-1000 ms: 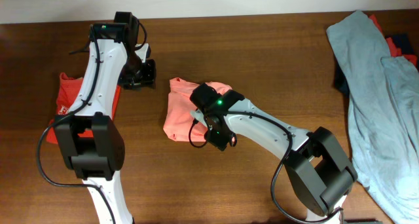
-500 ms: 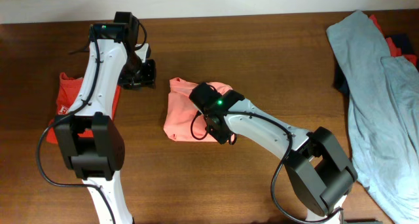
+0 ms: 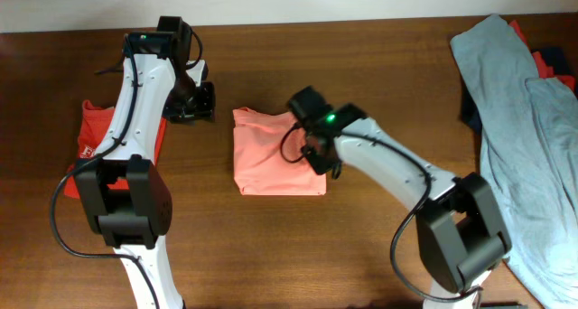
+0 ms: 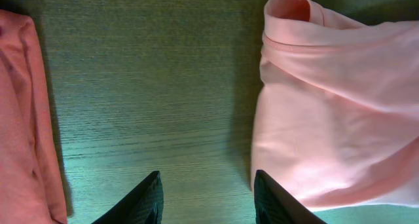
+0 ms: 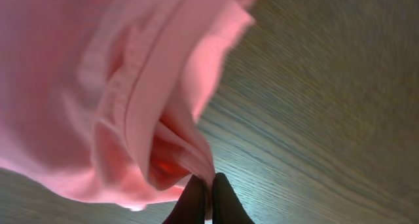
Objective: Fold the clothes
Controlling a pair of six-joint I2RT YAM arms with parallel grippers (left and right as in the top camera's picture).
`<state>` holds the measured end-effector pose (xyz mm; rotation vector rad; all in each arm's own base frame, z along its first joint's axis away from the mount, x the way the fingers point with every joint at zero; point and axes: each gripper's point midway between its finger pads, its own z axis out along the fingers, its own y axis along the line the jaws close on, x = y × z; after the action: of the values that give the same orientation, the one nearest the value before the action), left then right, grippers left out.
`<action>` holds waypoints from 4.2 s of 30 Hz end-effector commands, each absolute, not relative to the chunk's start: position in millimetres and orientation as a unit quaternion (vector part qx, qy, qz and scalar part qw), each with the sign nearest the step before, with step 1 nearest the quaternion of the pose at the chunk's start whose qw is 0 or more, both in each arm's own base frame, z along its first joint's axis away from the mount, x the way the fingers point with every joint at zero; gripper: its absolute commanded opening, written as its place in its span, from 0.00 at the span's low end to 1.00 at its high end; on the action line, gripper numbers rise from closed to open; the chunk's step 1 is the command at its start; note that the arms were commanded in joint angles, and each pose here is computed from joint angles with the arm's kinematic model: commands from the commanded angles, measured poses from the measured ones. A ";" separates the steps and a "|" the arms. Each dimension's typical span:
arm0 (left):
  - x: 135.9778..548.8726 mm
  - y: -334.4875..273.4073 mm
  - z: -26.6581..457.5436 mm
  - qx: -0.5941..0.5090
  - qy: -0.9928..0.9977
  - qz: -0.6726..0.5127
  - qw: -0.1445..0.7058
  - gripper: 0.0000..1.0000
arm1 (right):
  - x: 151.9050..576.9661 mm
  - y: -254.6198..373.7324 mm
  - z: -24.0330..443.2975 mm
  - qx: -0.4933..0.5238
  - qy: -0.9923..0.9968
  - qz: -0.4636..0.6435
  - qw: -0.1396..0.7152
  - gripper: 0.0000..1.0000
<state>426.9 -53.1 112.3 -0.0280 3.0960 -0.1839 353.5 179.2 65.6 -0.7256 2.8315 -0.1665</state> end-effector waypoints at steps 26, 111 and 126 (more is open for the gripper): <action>434.2 -62.1 134.8 0.023 0.995 -0.076 0.059 0.51 | 322.4 187.9 70.1 -0.163 0.983 0.086 0.021 0.29; 387.4 -126.2 7.3 0.193 0.968 -0.087 -0.134 0.46 | 323.0 176.0 -16.2 -0.116 0.988 0.061 -0.083 0.14; 361.8 -122.8 21.5 0.160 0.965 -0.088 -0.189 0.40 | 378.0 119.3 -7.6 -0.109 0.993 0.034 -0.017 0.17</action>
<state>356.5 -119.6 22.9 0.6165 3.4726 -0.3079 376.7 136.3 1.7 -0.2876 3.1366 0.2355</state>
